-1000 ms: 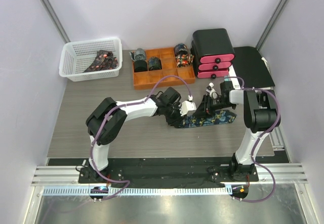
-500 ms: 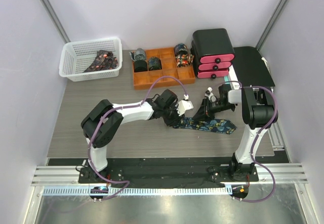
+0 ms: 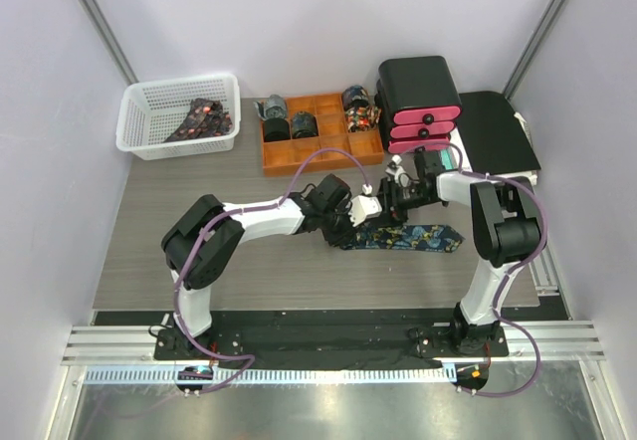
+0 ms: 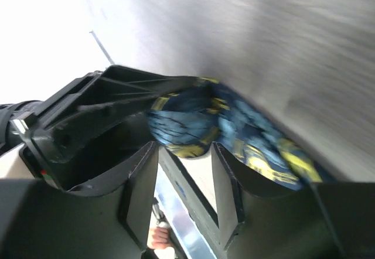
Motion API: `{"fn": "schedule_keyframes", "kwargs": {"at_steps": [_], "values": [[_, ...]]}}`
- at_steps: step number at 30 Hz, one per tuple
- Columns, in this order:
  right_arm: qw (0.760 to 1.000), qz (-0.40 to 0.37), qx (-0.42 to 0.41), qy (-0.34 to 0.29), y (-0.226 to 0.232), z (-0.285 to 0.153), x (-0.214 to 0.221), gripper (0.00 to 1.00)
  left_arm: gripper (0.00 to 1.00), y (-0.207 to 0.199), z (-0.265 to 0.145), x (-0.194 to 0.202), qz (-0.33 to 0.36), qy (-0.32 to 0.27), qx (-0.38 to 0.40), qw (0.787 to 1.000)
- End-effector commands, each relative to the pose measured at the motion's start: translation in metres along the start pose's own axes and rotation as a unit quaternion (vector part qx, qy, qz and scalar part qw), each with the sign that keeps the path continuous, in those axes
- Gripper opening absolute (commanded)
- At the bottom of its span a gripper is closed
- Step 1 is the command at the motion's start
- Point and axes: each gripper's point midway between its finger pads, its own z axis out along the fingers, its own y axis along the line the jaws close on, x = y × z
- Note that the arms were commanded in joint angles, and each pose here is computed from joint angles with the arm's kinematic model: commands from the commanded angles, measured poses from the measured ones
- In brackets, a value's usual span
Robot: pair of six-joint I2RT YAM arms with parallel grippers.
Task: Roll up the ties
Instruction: Roll the tie at the center of the board.
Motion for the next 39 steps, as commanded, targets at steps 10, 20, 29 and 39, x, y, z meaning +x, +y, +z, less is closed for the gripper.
{"fn": "schedule_keyframes", "kwargs": {"at_steps": [10,20,29,39], "values": [[0.999,0.003,-0.042,0.004,0.017,0.03,0.007,0.39,0.26,0.001,0.009,0.05,-0.015,0.085,-0.009,0.996],[1.0,0.022,-0.01,0.008,-0.022,0.026,0.015,0.01,0.32,0.001,0.005,0.047,-0.026,0.075,0.001,0.997],[1.0,-0.004,0.023,0.003,-0.042,0.023,0.008,0.01,0.67,-0.007,-0.02,0.002,-0.027,-0.039,0.049,0.998],[0.997,-0.011,0.071,0.023,-0.071,0.021,0.016,0.01,0.84,-0.01,-0.038,-0.023,-0.009,-0.153,0.067,0.986]]}}
